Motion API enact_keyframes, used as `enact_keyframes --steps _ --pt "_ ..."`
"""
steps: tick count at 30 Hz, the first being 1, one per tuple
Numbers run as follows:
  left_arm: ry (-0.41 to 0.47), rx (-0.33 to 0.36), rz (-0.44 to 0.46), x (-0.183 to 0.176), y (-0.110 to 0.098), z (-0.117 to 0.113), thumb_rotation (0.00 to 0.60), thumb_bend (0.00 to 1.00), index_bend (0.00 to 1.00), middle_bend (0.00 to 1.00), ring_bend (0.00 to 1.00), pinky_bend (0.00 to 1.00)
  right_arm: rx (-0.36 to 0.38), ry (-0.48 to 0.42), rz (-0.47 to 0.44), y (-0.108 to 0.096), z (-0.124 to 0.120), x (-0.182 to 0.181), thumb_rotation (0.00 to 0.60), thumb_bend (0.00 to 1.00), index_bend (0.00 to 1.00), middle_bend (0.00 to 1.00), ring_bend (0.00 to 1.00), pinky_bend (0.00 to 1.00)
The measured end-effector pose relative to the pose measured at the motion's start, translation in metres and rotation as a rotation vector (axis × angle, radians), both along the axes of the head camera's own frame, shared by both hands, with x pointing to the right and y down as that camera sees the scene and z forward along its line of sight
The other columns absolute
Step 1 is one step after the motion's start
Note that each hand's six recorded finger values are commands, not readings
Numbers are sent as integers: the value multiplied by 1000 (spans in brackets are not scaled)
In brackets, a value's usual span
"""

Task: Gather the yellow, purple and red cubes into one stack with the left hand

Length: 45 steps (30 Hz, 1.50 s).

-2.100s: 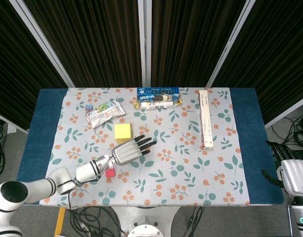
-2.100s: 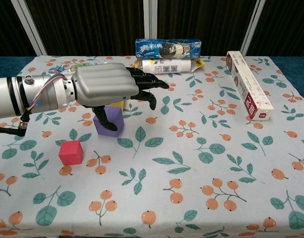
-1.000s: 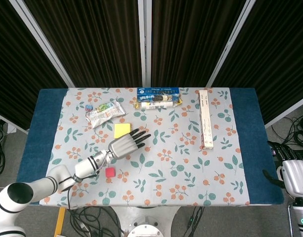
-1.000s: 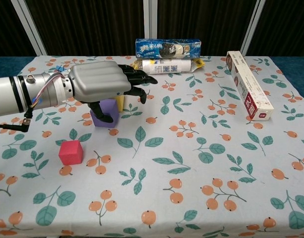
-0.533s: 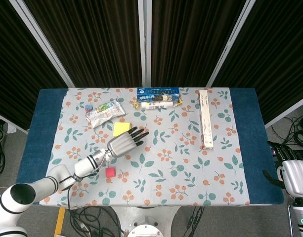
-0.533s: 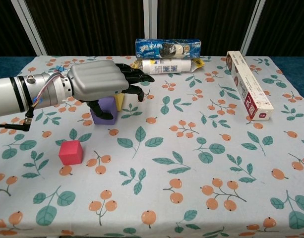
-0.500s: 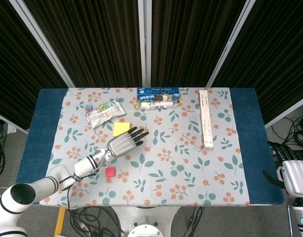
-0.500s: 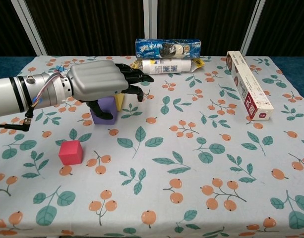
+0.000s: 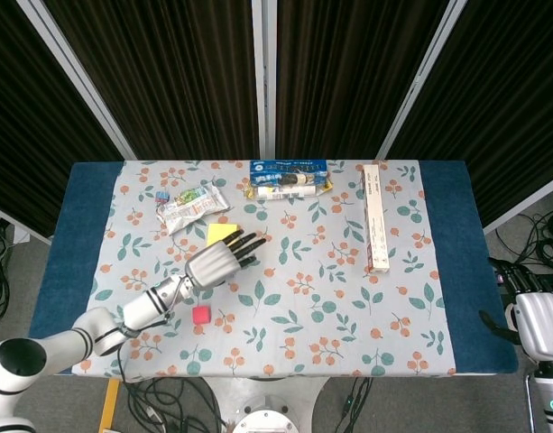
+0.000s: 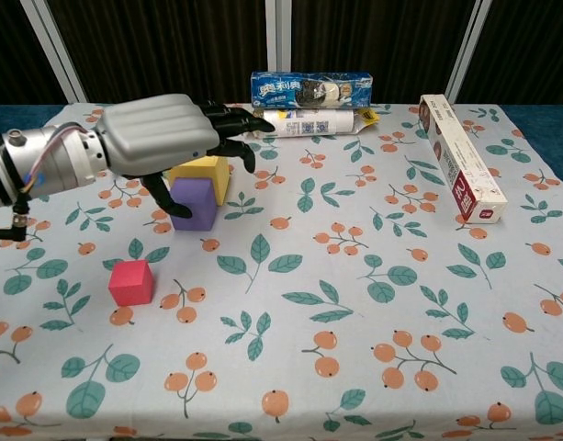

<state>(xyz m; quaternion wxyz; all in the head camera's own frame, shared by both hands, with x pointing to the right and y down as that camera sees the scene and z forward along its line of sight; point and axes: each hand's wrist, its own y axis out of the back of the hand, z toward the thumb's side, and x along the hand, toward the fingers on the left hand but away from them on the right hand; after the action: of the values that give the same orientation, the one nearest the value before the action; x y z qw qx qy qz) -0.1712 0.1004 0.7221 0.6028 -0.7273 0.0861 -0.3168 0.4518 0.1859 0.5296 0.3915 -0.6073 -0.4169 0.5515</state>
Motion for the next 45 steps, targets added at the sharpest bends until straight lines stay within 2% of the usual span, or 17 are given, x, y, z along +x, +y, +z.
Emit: enact_keyframes --steps 5,9,13,19,30,38,45 --pt "1 15 7 -27 6 -21 600 106 336 8 51 162 0 -12 -15 0 2 -4 600 124 134 185 175 274" --pt "-41 6 72 -52 28 -33 600 107 340 8 51 162 0 -21 -29 -1 3 -8 600 125 135 184 175 274" --pt "-76 -32 122 -66 53 -34 600 107 341 8 52 161 -5 -27 -36 -1 5 -11 600 124 135 184 175 274" --pt "-89 -76 153 -68 73 -28 600 107 341 8 52 162 -6 -26 -42 1 5 -14 600 124 134 180 174 274" --pt "-127 -102 208 -67 82 -13 600 121 366 8 51 162 -5 -16 -25 6 3 -12 600 125 135 180 174 274" --pt "-128 -125 193 -70 82 -5 600 146 440 16 51 162 -4 -14 -25 7 3 -14 600 124 134 180 174 274" --pt "-115 -133 200 -68 83 -1 600 170 449 18 51 161 -5 -13 -23 7 3 -15 600 125 134 180 174 274"
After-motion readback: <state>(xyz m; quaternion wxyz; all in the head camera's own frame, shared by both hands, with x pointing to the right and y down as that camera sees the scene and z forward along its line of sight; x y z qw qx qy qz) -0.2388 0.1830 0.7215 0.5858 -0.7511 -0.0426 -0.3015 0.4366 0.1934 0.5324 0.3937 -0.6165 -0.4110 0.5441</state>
